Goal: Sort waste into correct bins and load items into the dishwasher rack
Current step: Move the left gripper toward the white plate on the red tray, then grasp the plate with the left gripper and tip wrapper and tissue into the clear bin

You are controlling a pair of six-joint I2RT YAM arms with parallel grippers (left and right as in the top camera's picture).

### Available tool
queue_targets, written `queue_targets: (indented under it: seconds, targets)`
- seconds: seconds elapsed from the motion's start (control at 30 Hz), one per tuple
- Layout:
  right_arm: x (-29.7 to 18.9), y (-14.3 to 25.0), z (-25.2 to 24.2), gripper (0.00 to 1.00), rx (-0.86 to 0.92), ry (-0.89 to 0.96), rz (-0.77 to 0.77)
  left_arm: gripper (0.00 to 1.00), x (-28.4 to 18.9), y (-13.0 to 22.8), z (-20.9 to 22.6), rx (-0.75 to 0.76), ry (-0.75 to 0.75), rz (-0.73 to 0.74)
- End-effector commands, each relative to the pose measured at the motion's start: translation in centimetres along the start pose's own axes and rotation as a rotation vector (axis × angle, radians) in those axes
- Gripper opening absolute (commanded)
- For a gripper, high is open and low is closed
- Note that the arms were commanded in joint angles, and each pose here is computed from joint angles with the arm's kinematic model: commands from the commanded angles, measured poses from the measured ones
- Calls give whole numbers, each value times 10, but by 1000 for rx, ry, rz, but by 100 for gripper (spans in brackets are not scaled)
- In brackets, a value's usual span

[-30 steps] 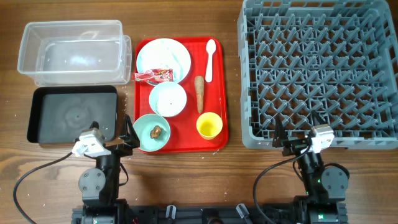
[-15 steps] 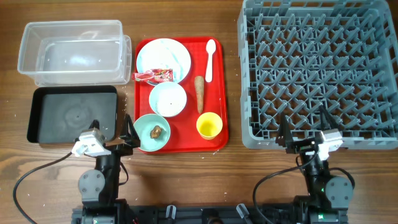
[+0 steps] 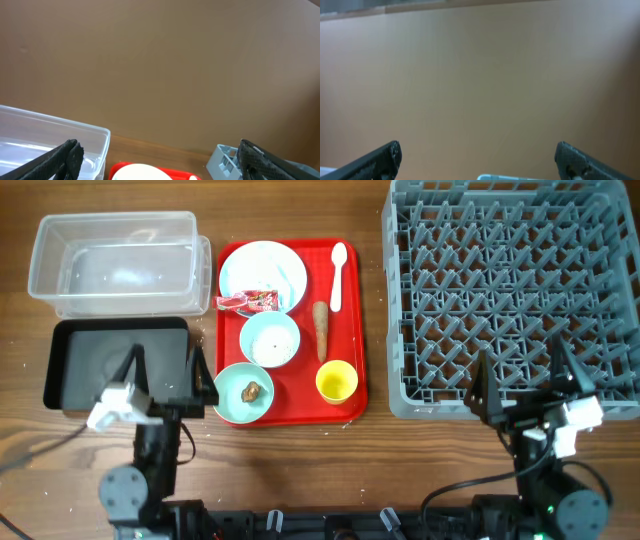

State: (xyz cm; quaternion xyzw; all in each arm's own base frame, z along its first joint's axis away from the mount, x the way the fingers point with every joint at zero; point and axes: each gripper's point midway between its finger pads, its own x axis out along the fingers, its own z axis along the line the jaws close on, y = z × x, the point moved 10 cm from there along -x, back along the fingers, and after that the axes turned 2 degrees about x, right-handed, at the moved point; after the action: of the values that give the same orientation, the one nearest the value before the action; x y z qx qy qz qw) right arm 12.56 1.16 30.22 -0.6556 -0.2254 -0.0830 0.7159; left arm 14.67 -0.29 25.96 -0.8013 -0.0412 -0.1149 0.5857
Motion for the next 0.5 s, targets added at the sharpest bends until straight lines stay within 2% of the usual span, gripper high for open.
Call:
queue_targets:
  seconds: [0.0,0.2,0.37,0.47]
  targets:
    - [31,-30,6,100,-36,-97,58,100,36,-32,-12,11,43,85]
    - [86,-57,-1,100,-2,-87,198,100,128,-64,-22,38,125,255]
    - [122,-56,-8,100,45,-59,479,100,203,-72,-31,62,121,499]
    - [140,-47,-17,100,68,21,683,100,244,-67,-40,85,17,683]
